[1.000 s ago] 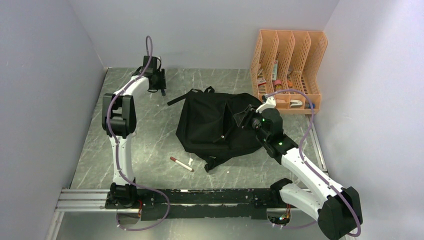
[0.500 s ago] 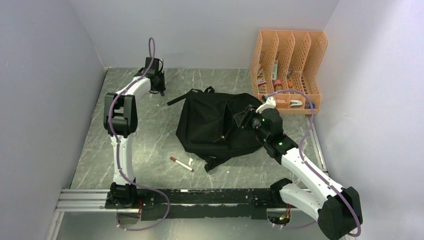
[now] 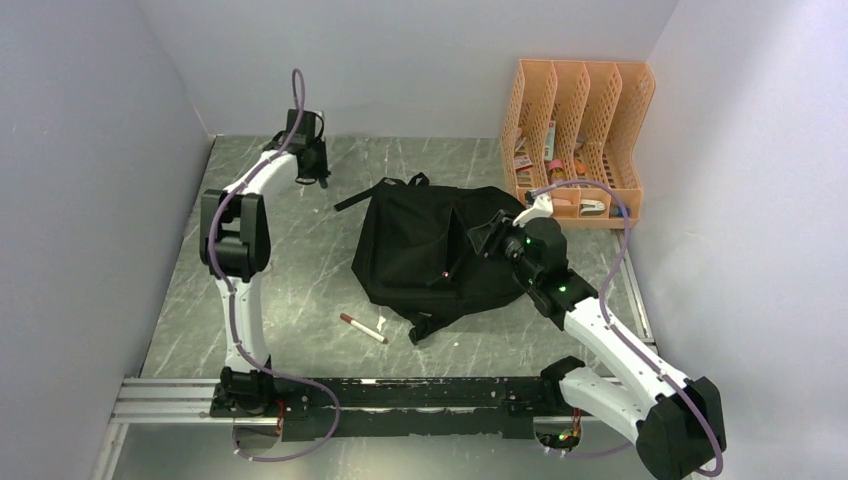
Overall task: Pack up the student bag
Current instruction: Pick up the stationery from the center of the board.
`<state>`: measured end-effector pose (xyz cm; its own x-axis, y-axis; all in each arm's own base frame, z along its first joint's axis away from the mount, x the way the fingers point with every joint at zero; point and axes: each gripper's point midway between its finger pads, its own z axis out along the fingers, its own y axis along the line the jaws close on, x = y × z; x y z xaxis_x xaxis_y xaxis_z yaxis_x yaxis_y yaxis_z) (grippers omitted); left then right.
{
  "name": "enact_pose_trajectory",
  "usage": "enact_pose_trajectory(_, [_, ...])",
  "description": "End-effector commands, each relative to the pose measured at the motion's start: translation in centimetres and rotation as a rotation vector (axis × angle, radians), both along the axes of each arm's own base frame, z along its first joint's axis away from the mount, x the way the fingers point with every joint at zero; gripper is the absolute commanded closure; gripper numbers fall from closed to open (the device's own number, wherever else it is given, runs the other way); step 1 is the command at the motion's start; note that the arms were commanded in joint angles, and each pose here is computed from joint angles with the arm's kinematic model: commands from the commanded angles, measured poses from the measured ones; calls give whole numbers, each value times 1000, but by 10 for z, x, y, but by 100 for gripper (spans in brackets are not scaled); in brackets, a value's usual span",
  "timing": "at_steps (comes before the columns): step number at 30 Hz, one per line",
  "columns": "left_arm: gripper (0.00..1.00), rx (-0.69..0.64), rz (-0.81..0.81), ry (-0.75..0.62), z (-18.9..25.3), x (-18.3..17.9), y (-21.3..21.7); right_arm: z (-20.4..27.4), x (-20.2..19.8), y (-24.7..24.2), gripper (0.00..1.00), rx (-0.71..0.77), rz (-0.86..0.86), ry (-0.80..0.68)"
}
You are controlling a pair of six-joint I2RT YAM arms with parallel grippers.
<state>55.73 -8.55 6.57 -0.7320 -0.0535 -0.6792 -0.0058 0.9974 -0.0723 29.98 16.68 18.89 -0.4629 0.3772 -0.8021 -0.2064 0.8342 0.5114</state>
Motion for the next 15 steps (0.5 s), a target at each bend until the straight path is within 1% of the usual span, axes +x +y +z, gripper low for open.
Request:
enact_pose_trajectory(1, [79, -114, -36, -182, 107, -5, -21, 23, -3, 7, 55, 45, 35, -61])
enact_pose_trajectory(4, [81, -241, -101, -246, 150, -20, -42, 45, -4, 19, 55, 78, 110, -152])
enact_pose_trajectory(5, [82, -292, -122, -262, 163, -27, -50, 51, -7, 27, 55, 90, 162, -184])
enact_pose_trajectory(8, [82, -457, -213, -319, 201, -55, -80, 69, -13, 43, 56, 86, 286, -293])
enact_pose_trajectory(10, [83, -523, -276, -332, 218, -76, -99, 81, -17, 49, 58, 84, 337, -367])
enact_pose_trajectory(12, [83, -586, -375, -323, 231, -99, -125, 94, -22, 53, 60, 77, 368, -459])
enact_pose_trajectory(15, [83, -645, -545, -308, 245, -137, -171, 107, -31, 61, 61, 30, 415, -594])
